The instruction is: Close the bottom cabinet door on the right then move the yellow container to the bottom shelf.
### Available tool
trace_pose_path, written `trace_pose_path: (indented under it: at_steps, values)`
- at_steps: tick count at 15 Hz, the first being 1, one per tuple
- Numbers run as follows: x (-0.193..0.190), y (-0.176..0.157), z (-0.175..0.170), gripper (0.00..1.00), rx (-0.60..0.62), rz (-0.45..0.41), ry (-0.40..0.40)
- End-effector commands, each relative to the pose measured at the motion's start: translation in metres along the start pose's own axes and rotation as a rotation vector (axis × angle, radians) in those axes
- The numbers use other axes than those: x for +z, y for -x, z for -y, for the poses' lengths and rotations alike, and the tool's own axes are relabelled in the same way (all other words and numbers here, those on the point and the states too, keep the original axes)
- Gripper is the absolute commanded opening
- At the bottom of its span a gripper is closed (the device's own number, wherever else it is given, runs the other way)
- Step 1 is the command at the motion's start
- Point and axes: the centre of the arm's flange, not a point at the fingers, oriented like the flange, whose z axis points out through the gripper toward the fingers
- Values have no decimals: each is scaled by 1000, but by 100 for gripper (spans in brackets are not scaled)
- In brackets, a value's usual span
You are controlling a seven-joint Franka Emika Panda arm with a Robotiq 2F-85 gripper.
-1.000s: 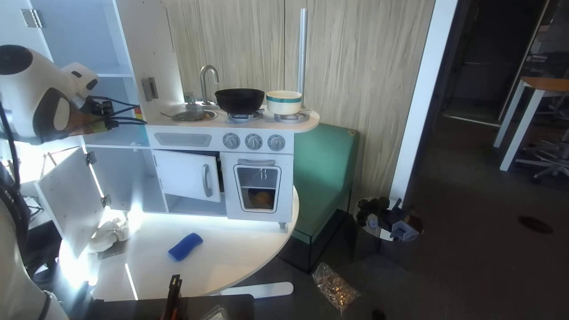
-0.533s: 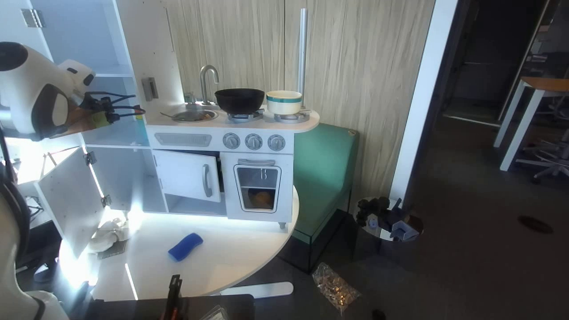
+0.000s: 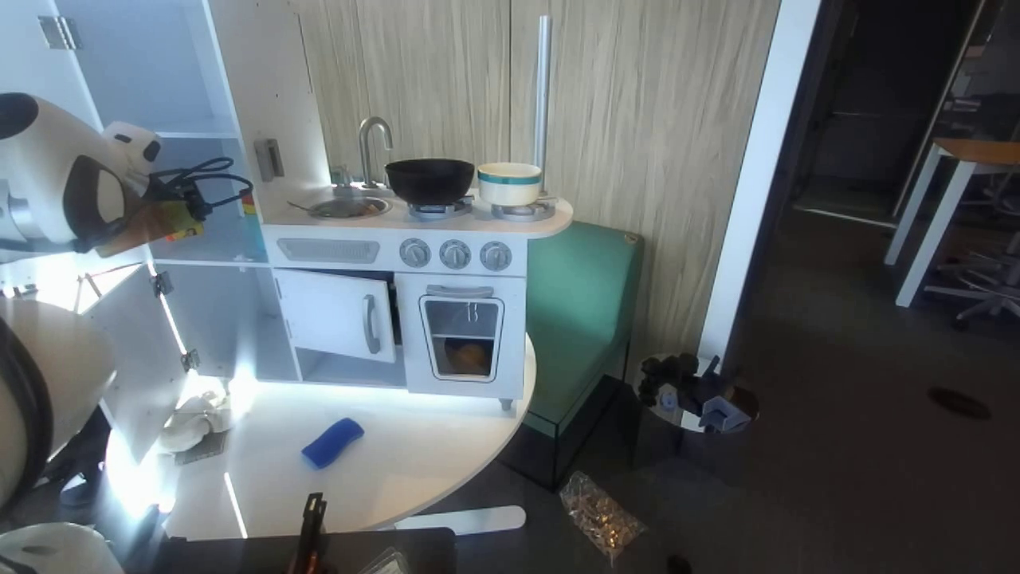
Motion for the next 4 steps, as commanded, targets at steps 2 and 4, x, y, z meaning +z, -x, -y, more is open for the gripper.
trace_pose_path:
  at_steps: [2, 4]
  values:
    - [94, -25, 18, 32, -46, -17, 92]
    - [122, -29, 22, 32, -54, -35, 129]
